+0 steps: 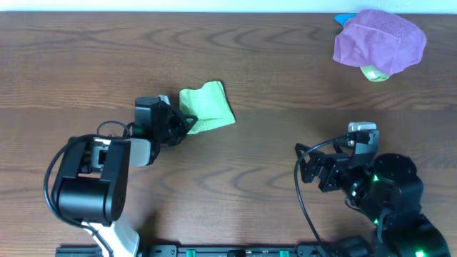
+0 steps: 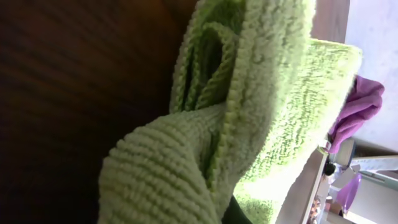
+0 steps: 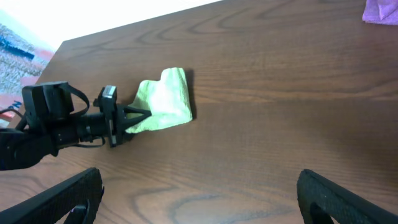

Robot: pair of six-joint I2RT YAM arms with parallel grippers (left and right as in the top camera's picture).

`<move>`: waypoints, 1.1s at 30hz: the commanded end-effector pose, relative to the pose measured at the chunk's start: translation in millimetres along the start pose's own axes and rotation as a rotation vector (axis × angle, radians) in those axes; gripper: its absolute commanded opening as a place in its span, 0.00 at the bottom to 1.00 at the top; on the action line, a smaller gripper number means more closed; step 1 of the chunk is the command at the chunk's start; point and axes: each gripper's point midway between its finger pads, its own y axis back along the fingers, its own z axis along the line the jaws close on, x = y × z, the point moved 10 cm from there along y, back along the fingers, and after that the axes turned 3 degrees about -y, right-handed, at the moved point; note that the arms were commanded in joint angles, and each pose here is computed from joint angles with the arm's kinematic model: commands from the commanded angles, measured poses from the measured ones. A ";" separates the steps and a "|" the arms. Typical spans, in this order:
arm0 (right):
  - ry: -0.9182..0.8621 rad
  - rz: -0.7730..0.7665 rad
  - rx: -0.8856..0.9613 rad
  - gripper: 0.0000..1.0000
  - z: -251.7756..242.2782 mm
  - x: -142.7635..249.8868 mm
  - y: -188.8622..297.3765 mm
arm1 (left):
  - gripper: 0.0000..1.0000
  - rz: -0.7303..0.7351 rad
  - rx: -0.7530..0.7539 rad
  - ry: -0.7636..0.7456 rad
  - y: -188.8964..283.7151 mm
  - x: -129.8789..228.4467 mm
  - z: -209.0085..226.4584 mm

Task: Fold the cloth
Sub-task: 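Lift the folded cloth and carry it to the far left with the left gripper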

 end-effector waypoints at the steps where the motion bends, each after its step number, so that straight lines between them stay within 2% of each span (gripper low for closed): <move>1: -0.017 0.002 0.004 0.99 -1.8 1.4 -0.4 | 0.06 0.008 -0.050 0.005 -4.5 6.8 17.2; 9: -0.017 0.002 0.004 0.99 -1.9 1.5 -0.4 | 0.06 -0.054 0.017 -0.128 17.7 -23.1 -36.9; 20: -0.017 0.002 0.004 0.99 -1.9 1.5 -0.4 | 0.06 -0.266 -0.218 -0.315 87.2 -84.2 -127.4; 27: -0.017 0.002 0.004 0.99 -1.9 1.5 -0.4 | 0.06 -0.446 -0.246 -0.364 102.1 -110.5 -152.1; 33: -0.017 0.002 0.004 0.99 -1.9 1.5 -0.4 | 0.06 -0.638 -0.328 -0.359 105.8 -132.9 -149.7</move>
